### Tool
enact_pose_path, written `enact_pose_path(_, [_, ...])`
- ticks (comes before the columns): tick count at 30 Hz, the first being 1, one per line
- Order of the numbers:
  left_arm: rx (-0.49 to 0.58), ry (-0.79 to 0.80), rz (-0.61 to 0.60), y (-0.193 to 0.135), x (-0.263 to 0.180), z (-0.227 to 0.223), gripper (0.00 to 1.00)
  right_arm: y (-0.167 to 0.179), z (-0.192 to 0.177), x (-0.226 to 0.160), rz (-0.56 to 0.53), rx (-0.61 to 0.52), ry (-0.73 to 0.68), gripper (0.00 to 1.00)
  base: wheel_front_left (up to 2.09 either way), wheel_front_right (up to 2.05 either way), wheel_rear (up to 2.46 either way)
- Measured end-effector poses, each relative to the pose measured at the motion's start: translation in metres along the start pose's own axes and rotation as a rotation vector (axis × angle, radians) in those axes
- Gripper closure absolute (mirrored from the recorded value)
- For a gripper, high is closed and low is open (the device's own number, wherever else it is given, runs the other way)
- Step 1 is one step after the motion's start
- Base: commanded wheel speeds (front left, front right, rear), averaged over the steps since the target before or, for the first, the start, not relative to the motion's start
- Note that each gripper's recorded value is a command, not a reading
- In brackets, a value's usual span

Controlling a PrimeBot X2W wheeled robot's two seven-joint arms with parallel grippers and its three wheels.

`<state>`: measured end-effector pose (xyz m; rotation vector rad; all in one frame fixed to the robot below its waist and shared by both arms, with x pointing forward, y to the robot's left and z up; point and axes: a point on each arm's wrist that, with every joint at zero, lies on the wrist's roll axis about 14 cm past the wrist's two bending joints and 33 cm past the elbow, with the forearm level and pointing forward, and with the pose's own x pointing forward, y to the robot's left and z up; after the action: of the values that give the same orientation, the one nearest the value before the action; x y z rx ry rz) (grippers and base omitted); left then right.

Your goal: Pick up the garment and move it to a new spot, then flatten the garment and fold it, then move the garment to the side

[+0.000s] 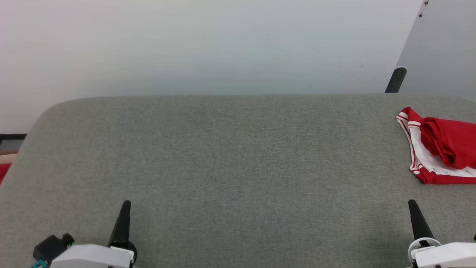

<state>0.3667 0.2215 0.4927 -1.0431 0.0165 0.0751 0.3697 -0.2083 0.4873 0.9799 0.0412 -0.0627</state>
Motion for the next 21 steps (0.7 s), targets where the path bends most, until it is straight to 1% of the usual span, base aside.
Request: enact_pose_path(21, [-0.202,0.016,-0.011,-0.0070,0.0071,-0.0054,1.00,0.0061,0.0000,0.0063,0.013,0.220,0.007,1.00,0.00,0.00,0.00])
